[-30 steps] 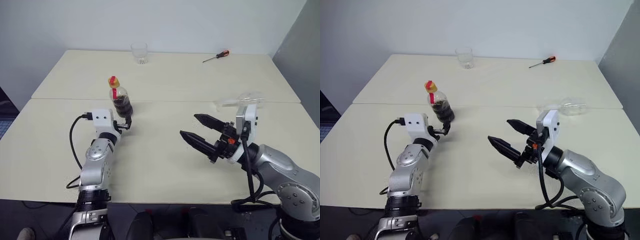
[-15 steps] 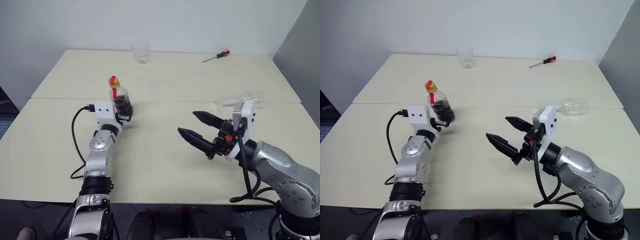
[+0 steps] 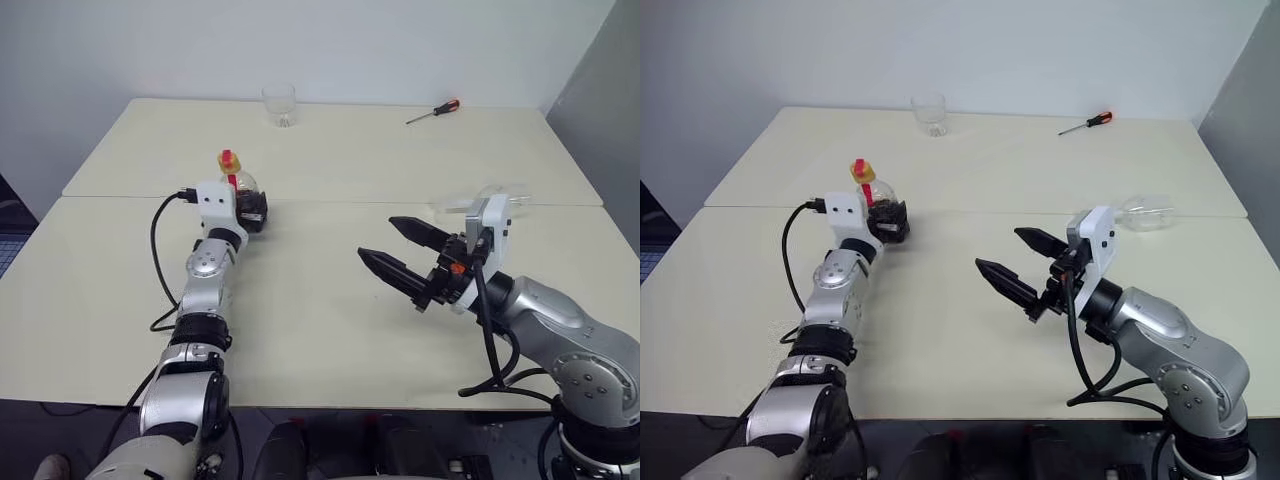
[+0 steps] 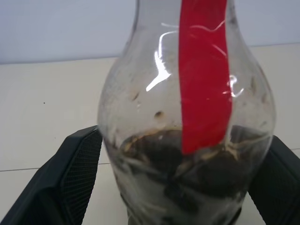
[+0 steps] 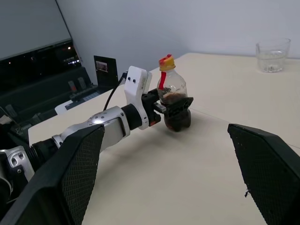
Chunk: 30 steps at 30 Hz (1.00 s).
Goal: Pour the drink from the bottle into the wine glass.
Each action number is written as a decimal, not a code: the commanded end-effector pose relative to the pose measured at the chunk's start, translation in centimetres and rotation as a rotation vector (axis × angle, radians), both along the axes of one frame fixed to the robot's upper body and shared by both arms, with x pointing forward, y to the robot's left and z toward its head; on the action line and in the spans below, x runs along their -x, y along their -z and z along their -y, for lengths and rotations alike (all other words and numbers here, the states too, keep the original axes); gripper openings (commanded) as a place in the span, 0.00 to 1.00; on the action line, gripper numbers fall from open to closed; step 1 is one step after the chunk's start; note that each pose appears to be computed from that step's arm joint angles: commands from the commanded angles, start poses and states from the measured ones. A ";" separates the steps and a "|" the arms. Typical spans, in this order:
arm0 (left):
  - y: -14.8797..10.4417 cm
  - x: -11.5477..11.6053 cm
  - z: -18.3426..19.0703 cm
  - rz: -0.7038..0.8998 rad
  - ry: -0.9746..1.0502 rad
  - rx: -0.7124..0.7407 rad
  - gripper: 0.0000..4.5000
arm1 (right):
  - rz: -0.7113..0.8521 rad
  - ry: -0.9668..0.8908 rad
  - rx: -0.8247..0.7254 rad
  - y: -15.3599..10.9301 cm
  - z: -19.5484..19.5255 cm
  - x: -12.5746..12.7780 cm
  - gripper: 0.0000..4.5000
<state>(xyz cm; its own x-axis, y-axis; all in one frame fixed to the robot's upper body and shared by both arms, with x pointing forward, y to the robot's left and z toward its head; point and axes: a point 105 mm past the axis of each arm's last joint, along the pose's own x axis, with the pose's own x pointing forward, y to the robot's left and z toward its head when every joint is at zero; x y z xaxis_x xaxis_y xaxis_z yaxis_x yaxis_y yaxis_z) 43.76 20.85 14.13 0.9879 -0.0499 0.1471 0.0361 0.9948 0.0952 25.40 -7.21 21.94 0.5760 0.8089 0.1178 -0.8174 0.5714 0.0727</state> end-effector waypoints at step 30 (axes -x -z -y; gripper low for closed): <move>-2.2 -1.4 1.2 0.093 0.048 -0.008 0.57 | 0.062 0.005 -0.001 -1.3 0.1 0.0 1.00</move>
